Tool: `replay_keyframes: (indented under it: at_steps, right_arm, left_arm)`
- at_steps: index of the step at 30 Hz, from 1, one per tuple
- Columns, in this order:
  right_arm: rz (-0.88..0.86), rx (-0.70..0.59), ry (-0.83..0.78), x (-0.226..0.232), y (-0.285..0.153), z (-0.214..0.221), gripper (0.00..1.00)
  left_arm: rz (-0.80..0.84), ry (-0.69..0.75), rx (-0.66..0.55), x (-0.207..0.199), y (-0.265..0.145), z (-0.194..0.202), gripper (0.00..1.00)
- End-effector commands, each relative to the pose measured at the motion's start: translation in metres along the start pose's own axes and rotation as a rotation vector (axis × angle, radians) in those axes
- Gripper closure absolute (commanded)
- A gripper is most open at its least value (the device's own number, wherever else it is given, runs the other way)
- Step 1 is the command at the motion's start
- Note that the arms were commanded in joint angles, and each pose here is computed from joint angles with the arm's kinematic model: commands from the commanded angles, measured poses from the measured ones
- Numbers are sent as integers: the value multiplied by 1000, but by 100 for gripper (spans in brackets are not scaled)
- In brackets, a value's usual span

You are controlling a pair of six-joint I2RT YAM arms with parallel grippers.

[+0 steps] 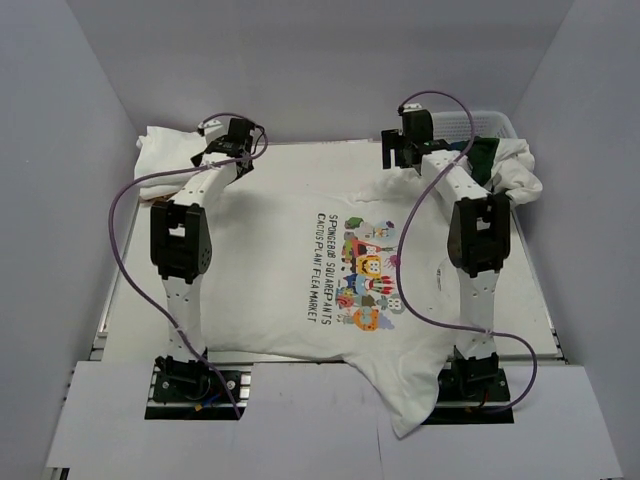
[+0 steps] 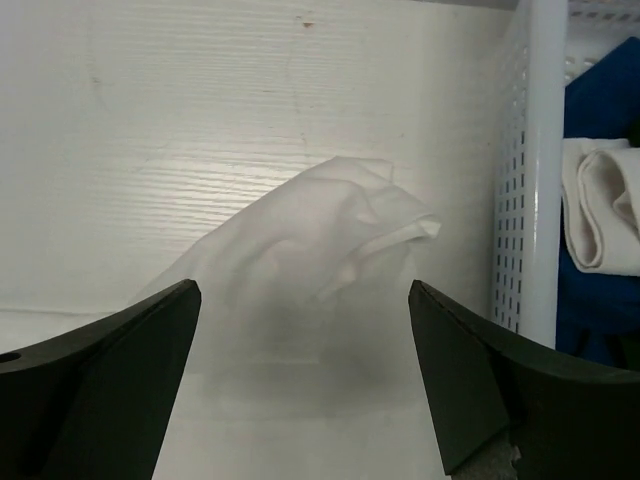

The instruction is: Fold and stack the t-shirts

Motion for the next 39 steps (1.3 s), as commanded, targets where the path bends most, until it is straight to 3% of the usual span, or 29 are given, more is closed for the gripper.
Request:
replay_keyframes:
  at_steps: [1,4,6,12,17,20,23,30,34,35,37,38,39]
  right_arm:
    - [-168,-168,41,24,-70,-58,10]
    - [-172,-133,93,22,-103,-39,10]
    - [-132,-10,92,12,-99,7,10]
    - [-43,159,184,-19,-126,107,10]
    - [-54,260,187,-15,-113,136,10]
    - [-62,291,184,-11,-96,147,10]
    - [-45,293,184,-11,-78,147,10]
    - [33,385,164,-5,-22,144,10]
    - [10,325,167,4,10,117,10]
    - [-19,275,174,10,19,90,10]
    - [-26,311,135,11,42,102,10]
    - [-59,233,139,20,43,66,10]
    - [-64,219,134,21,47,61,10]
  left_arm:
    - [157,-58,-123,15,-65,-42,0]
    - [282,-11,-147,20,-78,-27,0]
    - [320,19,-153,23,-81,-18,0]
    - [339,149,-49,24,-71,38,0]
    - [339,202,36,11,-50,62,0]
    - [265,157,104,7,-28,74,0]
    - [230,166,168,2,-7,93,0]
    - [196,163,163,-20,22,81,0]
    - [152,155,169,-24,48,66,0]
    - [164,160,165,-34,55,61,0]
    - [160,139,170,-33,67,52,0]
    - [188,146,155,-43,72,45,0]
    - [185,144,149,-42,79,41,0]
Point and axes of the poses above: each gripper's point midway between its finger pads, its own y axis out along the fingers, its own x axis along the line the jaws close on, z = x × y, the point moved 5 cm from there along -y, back along the fingers, and after that the axes turned 11 degrees about y, right-handed, at the moved point
